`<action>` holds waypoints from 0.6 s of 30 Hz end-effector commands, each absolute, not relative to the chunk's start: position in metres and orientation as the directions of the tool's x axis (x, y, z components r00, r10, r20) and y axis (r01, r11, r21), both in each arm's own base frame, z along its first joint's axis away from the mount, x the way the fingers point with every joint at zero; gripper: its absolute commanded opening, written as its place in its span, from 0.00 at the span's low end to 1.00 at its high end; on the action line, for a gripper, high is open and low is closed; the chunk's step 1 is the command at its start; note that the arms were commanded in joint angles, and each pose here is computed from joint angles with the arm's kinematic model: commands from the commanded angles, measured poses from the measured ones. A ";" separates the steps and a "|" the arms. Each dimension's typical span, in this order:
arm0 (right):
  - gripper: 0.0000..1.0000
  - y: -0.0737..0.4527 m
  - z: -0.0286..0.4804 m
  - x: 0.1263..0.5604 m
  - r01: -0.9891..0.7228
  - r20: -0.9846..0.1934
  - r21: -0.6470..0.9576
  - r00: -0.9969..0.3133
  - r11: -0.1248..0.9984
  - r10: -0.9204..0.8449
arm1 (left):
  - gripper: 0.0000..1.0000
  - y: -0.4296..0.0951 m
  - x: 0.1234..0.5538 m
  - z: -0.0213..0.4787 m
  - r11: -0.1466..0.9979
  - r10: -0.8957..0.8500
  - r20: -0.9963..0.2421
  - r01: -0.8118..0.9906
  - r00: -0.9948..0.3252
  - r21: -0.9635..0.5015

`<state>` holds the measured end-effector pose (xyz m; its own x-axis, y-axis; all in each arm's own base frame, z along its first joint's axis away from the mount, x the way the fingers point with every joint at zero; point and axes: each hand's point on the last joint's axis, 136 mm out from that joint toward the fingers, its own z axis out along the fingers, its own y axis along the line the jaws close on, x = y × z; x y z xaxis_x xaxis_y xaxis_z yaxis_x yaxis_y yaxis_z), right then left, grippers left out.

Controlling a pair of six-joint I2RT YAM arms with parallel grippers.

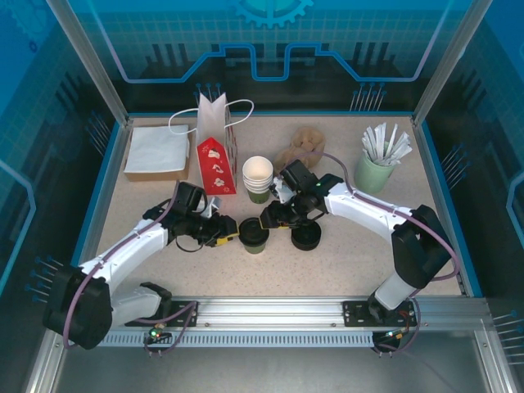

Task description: Pack the takeout coffee

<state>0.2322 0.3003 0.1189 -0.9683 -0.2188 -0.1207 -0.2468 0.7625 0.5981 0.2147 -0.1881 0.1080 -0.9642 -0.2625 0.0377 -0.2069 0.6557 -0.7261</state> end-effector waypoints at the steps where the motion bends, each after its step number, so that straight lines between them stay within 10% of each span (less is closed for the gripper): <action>1: 0.48 0.291 0.104 0.222 -0.232 -0.057 0.543 -0.969 0.807 -0.241 | 0.37 -0.175 0.201 0.079 0.712 -0.269 0.091 -0.261 -0.959 -0.652; 18: 0.48 0.282 0.097 0.218 -0.230 -0.020 0.487 -0.967 0.843 -0.253 | 0.30 -0.161 0.188 0.052 0.776 -0.266 0.121 -0.287 -0.956 -0.563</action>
<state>0.2301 0.2989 0.1179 -0.9668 -0.2342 -0.1021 -0.2496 0.7805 0.5731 0.2175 -0.1913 0.1054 -0.9751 -0.2217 0.0084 -0.1565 0.6606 -0.7342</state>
